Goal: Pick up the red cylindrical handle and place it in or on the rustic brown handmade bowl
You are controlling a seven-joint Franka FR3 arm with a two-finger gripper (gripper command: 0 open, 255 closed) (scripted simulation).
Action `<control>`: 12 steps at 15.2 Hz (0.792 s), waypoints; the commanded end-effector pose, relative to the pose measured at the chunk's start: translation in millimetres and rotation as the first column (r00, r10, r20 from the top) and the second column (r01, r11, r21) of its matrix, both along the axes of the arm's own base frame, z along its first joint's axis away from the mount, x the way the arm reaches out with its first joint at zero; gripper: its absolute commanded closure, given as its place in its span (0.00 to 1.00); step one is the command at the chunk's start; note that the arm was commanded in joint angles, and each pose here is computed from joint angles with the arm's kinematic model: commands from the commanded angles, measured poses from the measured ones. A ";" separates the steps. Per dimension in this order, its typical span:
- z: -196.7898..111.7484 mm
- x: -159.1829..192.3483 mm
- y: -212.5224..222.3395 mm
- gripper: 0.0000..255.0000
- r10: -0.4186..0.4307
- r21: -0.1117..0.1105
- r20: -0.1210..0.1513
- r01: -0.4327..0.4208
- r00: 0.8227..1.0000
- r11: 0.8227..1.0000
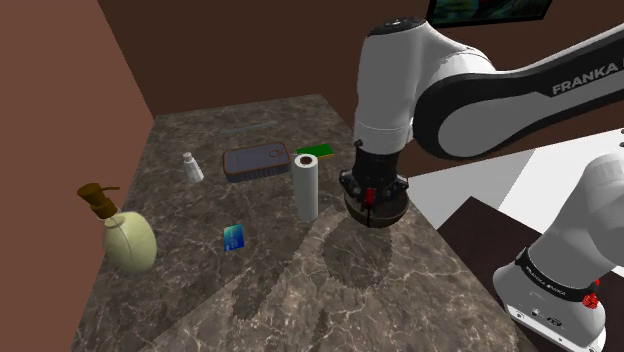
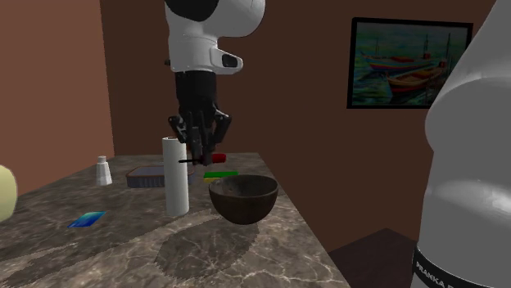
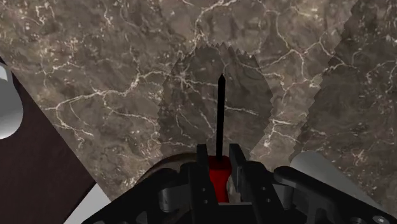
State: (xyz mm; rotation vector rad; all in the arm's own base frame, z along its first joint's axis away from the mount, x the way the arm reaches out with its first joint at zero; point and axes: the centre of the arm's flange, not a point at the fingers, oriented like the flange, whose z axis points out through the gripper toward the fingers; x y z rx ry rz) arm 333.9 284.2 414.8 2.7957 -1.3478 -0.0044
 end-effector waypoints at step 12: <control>-8.2 57.4 -121.9 1.00 0.002 0.001 0.000 -0.002 1.000 1.000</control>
